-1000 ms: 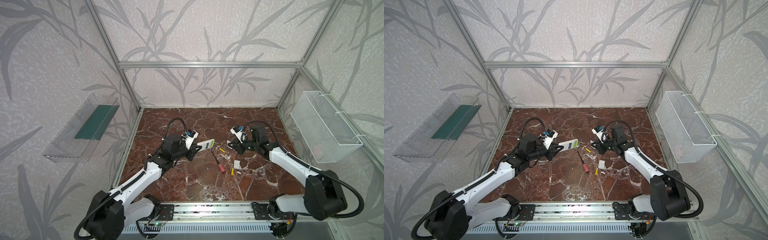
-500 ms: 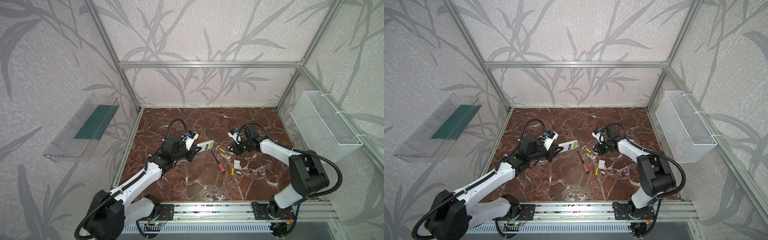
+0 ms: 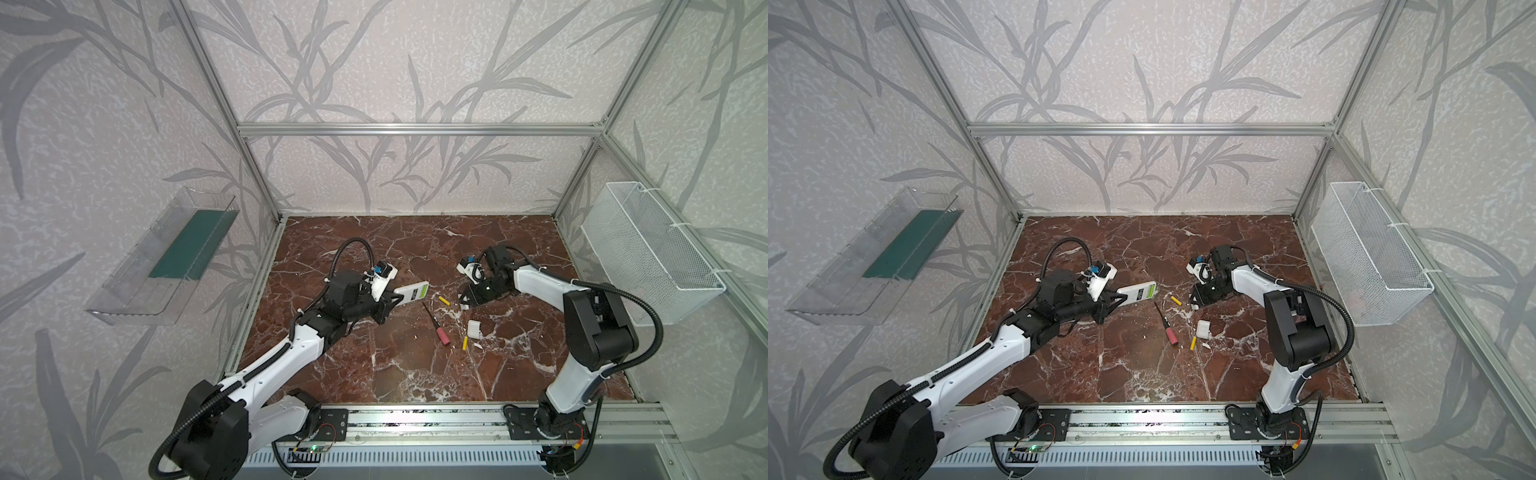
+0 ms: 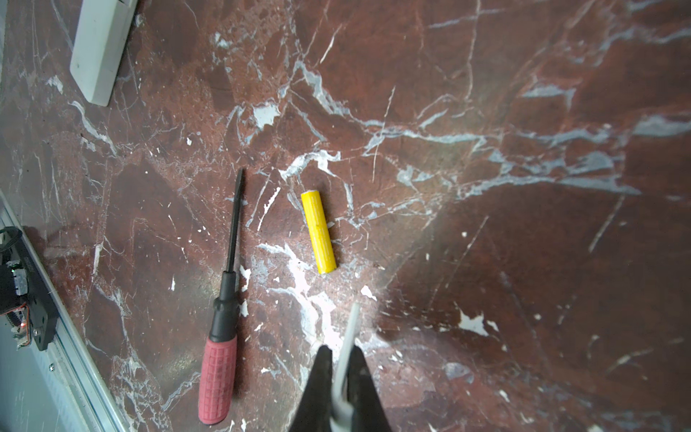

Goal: Unload the batteries from the remote control
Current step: 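Carry the white battery cover away and drop it on the table, then grasp the remote's battery end with the right gripper while the left gripper holds it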

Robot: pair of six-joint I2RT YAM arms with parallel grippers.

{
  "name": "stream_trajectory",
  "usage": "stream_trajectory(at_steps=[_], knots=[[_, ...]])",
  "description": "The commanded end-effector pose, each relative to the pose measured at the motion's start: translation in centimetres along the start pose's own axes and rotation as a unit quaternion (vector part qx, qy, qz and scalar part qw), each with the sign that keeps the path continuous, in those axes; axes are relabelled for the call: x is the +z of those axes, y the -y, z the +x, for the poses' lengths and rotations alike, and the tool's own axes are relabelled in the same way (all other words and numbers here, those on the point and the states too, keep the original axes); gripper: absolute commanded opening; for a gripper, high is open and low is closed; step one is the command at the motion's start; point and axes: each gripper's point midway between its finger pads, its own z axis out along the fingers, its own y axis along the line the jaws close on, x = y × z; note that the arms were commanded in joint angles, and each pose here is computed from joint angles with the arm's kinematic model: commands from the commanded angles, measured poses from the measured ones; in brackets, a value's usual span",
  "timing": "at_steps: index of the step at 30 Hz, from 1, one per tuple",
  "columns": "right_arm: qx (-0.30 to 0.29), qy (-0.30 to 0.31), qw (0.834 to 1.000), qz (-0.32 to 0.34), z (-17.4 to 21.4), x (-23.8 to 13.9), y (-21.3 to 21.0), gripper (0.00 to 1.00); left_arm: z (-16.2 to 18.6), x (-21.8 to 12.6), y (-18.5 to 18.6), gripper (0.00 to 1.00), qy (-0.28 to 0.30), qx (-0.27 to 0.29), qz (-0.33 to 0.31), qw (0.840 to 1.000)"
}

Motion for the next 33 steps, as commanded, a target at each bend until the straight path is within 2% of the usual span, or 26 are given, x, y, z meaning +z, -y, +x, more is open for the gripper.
stream_trajectory(at_steps=[1, 6, 13, 22, 27, 30, 33], knots=[[0.016, -0.024, 1.000, -0.007, 0.5, -0.1, 0.0, 0.09, -0.9, -0.1, 0.2, 0.00, 0.014, 0.017, 0.007, 1.000], [0.023, -0.040, 0.999, -0.009, 0.4, 0.1, 0.2, 0.11, -0.8, -0.1, 0.3, 0.00, 0.012, 0.018, 0.009, 1.000], [0.027, -0.047, 0.998, 0.016, 0.3, -0.2, 0.8, 0.23, -0.8, -0.1, 0.2, 0.00, 0.012, 0.019, 0.008, 1.000], [0.015, -0.038, 0.998, 0.048, -0.1, -1.2, 1.4, 0.30, -0.7, -0.2, 0.3, 0.00, 0.011, 0.019, 0.009, 1.000], [-0.030, 0.000, 0.998, 0.049, -1.1, -2.5, 0.4, 0.35, -0.7, -0.2, 0.3, 0.00, 0.010, 0.019, 0.009, 1.000], [-0.090, 0.033, 0.993, 0.062, -1.8, -3.6, -1.1, 0.41, -0.6, -0.2, 0.3, 0.00, 0.009, 0.017, 0.010, 1.000], [-0.180, 0.064, 0.978, 0.087, -2.2, -4.3, -3.2, 0.46, -0.5, -0.1, 0.4, 0.00, 0.006, 0.015, 0.013, 1.000]])
